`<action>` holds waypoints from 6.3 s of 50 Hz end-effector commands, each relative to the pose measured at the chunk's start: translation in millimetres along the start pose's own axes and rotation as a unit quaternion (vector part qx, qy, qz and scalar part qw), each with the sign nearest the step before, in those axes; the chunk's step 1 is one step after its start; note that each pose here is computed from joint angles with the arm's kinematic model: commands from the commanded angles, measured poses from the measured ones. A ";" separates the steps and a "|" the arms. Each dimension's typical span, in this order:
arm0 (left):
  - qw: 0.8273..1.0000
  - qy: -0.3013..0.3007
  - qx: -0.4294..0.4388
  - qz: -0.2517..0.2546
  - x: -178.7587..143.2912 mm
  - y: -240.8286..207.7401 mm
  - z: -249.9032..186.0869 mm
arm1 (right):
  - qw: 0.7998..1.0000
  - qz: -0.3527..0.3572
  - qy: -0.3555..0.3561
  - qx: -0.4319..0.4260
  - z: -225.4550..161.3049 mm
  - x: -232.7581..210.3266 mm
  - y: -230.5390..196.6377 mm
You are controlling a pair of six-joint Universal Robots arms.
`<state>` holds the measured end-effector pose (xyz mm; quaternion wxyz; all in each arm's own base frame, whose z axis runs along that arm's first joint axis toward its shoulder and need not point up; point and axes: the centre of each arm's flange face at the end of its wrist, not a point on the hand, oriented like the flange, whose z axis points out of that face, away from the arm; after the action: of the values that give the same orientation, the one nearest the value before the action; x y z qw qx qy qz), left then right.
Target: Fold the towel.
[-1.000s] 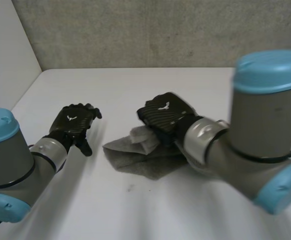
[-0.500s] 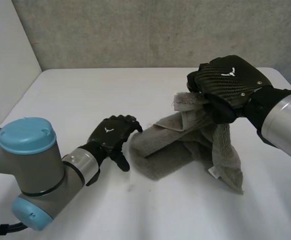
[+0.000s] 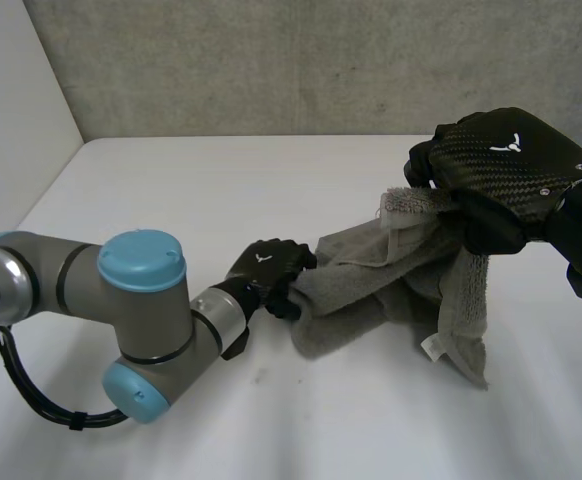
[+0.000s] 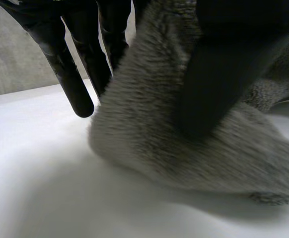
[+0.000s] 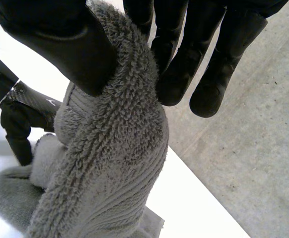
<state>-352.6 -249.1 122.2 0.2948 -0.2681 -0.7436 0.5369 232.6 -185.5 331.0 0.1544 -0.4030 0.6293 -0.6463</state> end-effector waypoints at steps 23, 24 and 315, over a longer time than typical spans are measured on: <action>0.980 -0.136 0.145 0.011 -41.7 -173.1 -105.1 | 0.999 0.018 0.026 -0.010 51.8 40.2 -4.9; 0.980 -0.136 0.145 0.011 -41.7 -173.2 -105.2 | 0.999 0.018 0.026 -0.010 51.9 40.2 -4.9; 0.957 -0.248 -0.028 0.148 -127.6 -47.6 -84.7 | 0.990 -0.055 0.033 -0.122 127.3 76.9 202.4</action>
<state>-213.5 -316.4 219.9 0.0581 -0.1790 -0.7504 0.6336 222.5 -356.8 213.5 0.0529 -0.4254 0.6730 -0.6027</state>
